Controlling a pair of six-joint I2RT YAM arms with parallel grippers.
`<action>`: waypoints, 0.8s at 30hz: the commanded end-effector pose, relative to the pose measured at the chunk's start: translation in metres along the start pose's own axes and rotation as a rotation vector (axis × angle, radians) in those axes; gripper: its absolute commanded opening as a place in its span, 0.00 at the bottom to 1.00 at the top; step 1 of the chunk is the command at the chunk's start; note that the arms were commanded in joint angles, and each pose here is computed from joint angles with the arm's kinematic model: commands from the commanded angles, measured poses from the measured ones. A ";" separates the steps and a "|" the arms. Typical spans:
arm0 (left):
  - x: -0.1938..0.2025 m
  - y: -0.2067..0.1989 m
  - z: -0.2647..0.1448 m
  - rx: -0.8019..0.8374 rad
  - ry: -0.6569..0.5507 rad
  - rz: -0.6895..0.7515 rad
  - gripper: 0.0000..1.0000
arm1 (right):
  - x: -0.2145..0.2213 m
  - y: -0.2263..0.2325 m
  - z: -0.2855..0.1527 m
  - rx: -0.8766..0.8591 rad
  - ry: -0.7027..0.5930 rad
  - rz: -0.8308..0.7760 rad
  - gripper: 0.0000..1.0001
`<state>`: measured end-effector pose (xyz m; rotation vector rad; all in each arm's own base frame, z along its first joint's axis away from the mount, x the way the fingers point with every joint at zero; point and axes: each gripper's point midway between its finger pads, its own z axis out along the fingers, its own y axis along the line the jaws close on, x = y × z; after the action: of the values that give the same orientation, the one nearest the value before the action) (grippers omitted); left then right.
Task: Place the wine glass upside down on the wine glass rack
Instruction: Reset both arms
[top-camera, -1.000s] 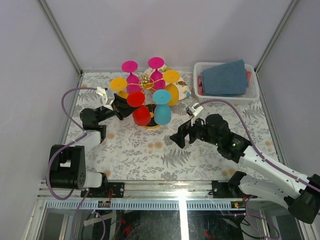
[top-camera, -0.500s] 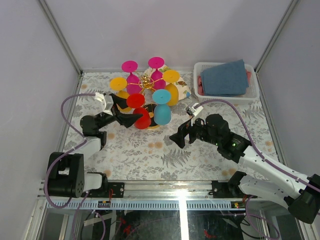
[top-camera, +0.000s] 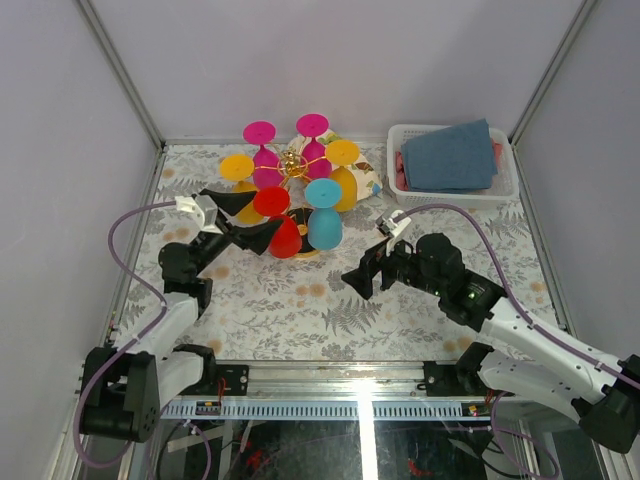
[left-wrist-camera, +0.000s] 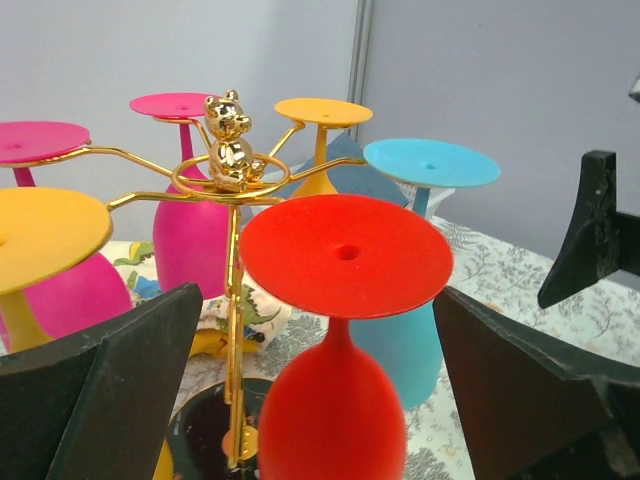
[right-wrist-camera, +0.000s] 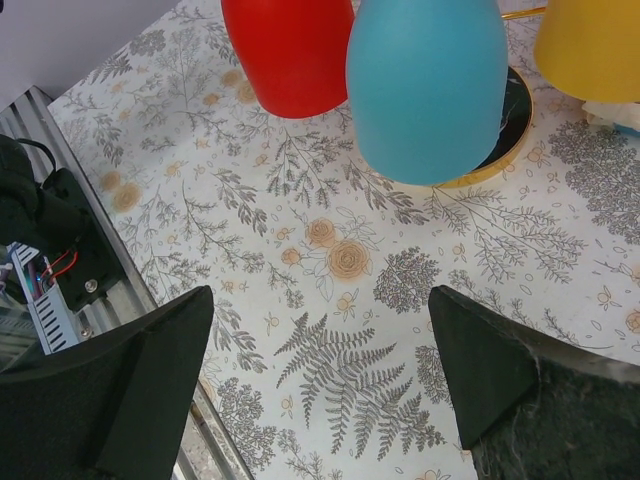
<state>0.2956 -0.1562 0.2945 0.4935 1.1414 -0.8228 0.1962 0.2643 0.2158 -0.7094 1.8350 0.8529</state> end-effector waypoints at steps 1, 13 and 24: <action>0.004 0.010 0.000 -0.148 0.005 0.018 1.00 | -0.030 -0.002 -0.004 0.022 -0.120 -0.022 0.96; -0.002 0.012 -0.048 -0.450 -0.028 -0.195 1.00 | -0.057 -0.042 -0.029 0.257 -0.336 -0.030 0.99; -0.027 0.013 -0.103 -0.730 0.077 -0.224 1.00 | -0.067 -0.089 -0.081 0.577 -0.368 -0.145 0.99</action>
<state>0.2427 -0.0905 0.2960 -0.1198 1.3387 -0.6747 0.2395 0.1859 0.2599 -0.3834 1.6076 0.4510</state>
